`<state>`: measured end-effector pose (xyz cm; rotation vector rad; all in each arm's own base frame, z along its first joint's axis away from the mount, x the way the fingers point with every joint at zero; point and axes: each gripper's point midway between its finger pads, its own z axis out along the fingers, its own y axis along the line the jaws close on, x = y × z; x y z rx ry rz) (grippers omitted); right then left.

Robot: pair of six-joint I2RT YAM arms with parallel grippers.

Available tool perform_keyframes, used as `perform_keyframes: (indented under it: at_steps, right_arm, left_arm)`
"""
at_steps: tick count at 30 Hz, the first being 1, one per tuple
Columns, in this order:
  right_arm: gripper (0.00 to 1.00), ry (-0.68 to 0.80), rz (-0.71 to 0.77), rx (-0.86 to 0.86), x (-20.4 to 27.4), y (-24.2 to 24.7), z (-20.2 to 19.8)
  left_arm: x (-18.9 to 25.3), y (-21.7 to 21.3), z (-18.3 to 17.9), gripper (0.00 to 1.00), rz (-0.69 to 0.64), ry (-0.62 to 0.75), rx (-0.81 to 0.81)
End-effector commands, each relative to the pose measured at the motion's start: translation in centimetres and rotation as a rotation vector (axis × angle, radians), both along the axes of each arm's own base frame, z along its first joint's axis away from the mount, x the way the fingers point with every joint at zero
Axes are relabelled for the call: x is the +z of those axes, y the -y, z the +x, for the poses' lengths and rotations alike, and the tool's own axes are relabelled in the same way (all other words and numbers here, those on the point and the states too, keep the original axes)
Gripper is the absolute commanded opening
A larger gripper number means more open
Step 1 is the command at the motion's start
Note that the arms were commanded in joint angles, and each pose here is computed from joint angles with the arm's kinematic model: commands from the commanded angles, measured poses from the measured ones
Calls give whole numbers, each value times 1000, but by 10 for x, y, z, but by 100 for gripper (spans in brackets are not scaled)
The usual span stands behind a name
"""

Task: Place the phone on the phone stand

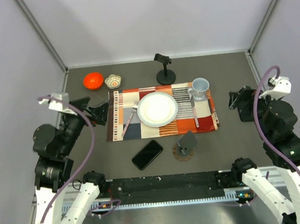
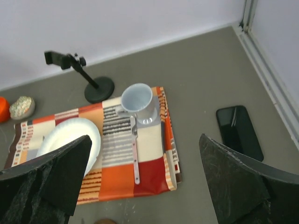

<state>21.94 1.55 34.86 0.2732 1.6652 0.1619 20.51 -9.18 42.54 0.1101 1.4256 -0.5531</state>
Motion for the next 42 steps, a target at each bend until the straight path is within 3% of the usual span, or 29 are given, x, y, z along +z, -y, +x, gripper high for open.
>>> perform_keyframes:
  at_steps: [1,4,5,8,11,16,23,28,35,42]
  right_arm:
    - [99,-113,24,39,-37,-12,8]
    - [99,-192,17,119,-58,-29,16]
    - [99,-227,11,147,-66,-34,19]
    - [99,-246,20,248,-72,-51,15]
    - [99,-227,25,245,-72,-50,10]
    - [99,-76,32,176,-36,-31,-9]
    - [99,99,33,120,-6,-10,-39]
    - [99,126,4,96,-3,-3,-45]
    - [99,129,-1,95,-9,-2,-47]
    - [99,103,-26,87,-18,-1,-40]
  left_arm:
    - [-21,20,5,99,29,-73,-107]
    - [-31,49,7,99,49,-143,-281]
    - [-43,72,4,99,61,-201,-437]
    - [-69,108,-1,99,42,-336,-656]
    - [-101,137,-3,98,129,-377,-695]
    - [-154,176,6,98,302,-440,-636]
    - [-235,273,-27,98,650,-519,-810]
    - [-276,304,-48,98,851,-532,-932]
    - [-283,329,-39,98,861,-557,-927]
    - [-293,327,-32,98,909,-562,-860]
